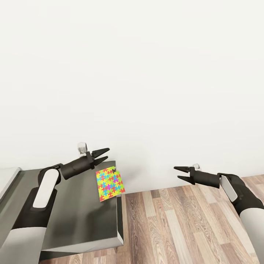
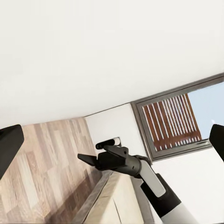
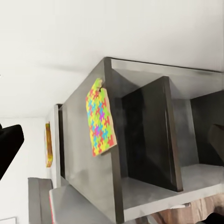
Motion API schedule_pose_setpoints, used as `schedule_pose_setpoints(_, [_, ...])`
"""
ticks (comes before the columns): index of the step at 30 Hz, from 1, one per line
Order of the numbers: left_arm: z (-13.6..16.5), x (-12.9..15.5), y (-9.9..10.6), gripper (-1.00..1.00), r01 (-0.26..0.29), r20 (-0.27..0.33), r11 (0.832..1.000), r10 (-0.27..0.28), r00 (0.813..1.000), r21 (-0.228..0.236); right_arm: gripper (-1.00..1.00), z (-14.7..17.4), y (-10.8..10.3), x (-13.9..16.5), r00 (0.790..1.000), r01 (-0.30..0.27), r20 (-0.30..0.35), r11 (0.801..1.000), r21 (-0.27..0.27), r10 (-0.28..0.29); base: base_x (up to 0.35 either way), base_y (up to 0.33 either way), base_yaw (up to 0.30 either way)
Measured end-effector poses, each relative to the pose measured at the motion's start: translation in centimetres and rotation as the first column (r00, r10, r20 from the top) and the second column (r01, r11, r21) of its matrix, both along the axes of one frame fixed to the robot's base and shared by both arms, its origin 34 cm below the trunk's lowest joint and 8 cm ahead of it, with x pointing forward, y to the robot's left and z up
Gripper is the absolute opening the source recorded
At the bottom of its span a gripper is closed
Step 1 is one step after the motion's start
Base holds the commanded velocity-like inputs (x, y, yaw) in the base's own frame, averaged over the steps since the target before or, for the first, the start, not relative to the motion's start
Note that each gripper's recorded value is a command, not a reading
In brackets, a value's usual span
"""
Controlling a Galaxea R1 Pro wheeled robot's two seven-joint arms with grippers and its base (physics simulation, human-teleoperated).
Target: Put all the toys in the child's room - the three board games (two on the bed and one on the table), the two jigsaw puzzles on the table, and the tennis ball on the table - inside the toy box on the table in the child's room.
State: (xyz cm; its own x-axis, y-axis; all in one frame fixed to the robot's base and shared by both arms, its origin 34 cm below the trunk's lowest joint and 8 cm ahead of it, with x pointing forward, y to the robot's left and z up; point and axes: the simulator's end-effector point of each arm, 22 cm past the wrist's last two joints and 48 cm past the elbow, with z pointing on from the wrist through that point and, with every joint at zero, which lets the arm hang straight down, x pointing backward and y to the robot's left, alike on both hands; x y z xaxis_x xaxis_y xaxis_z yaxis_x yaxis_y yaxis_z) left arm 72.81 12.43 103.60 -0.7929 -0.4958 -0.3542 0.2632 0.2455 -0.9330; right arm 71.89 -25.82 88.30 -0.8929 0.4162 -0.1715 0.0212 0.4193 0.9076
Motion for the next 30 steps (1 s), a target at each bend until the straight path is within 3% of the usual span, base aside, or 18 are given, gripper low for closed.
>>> schedule_pose_setpoints(16, [-1.5,0.4,0.0,1.00,-0.005,-0.008,1.000,0.005,1.000,0.011,1.00,-1.8,-2.0,0.2,1.000,0.020,-0.018,0.999,-0.043,-0.021,0.000,0.000,0.012])
schedule_pose_setpoints(30, [-2.9,0.7,0.0,1.00,-0.007,-0.006,1.000,0.007,1.000,0.013,1.00,-3.4,-2.4,0.4,0.999,0.025,-0.020,0.998,-0.054,-0.026,0.000,0.000,0.178])
